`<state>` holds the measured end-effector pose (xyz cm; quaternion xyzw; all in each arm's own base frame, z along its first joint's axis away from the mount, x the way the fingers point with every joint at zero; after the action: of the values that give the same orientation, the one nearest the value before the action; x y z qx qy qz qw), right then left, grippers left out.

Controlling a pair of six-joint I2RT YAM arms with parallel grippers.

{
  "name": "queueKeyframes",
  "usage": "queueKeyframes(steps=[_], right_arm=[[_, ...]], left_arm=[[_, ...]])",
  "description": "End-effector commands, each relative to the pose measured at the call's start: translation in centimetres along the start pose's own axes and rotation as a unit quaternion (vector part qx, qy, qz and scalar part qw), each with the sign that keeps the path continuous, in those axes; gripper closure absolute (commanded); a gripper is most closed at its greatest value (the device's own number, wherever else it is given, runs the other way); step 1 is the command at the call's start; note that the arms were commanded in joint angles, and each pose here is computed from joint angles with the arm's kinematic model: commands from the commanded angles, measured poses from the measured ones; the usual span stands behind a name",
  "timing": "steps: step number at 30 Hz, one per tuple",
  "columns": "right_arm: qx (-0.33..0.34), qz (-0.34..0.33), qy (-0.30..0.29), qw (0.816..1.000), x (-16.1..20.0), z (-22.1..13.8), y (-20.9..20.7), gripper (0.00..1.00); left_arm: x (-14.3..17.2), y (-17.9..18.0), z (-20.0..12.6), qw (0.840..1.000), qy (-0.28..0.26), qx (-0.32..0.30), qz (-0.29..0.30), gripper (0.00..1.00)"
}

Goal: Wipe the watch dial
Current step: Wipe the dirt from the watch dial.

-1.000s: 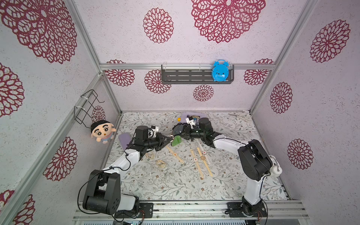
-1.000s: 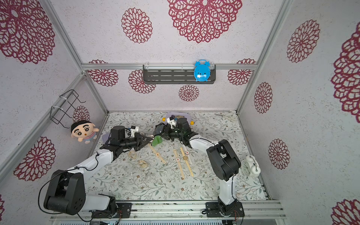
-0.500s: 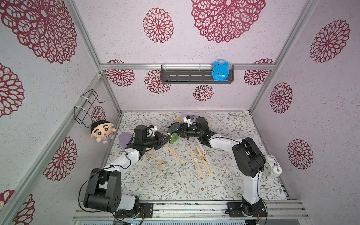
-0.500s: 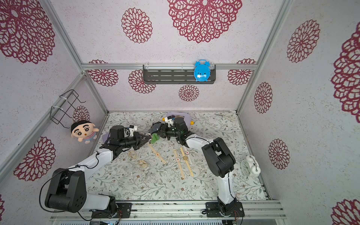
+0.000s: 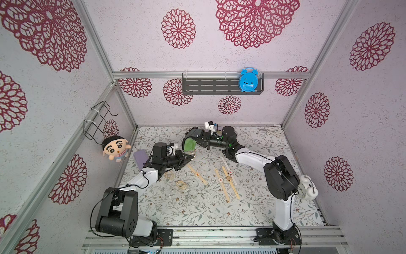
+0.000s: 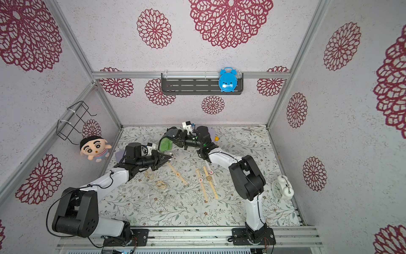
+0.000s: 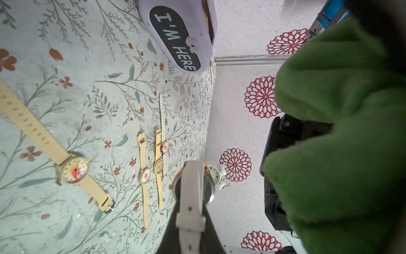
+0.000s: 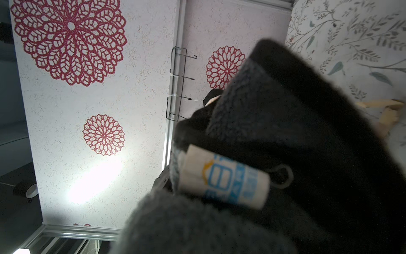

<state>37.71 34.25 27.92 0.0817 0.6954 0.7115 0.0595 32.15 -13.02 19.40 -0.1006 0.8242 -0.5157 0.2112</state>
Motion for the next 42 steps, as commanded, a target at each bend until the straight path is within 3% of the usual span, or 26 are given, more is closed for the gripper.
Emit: queueKeyframes(steps=[1, 6, 15, 26, 42], right_arm=[[0.006, -0.041, -0.027, 0.999, -1.3, -3.5, 0.8, 1.00], [0.082, -0.042, -0.023, 0.996, -0.5, -5.0, -3.0, 1.00], [0.099, -0.028, 0.005, 0.995, 2.3, -4.3, -5.3, 1.00], [0.051, -0.046, 0.041, 0.997, 2.5, 0.5, -2.5, 1.00], [0.009, -0.079, 0.076, 0.994, 0.9, 4.7, 2.0, 1.00]], left_arm=[[0.5, -0.6, -0.5, 1.000, 0.003, 0.007, 0.011, 1.00], [0.1, -1.2, -0.8, 1.000, -0.005, 0.010, 0.017, 1.00], [-0.7, -1.9, -0.7, 1.000, -0.012, 0.018, 0.021, 1.00], [0.7, -0.5, -0.1, 1.000, 0.006, 0.011, 0.000, 1.00], [2.4, 0.5, 1.3, 0.999, 0.041, -0.002, -0.011, 1.00]])
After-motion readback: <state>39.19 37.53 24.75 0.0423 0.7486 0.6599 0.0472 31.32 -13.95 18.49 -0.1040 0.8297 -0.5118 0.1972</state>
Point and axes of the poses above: each gripper's point midway between its finger pads, its own z axis out along the fingers, its own y axis along the line the jaws close on, x = y × z, the point moved 7 cm from there along -z, back along the fingers, and after that the axes turned 11 degrees about z, right-handed, at the moved point
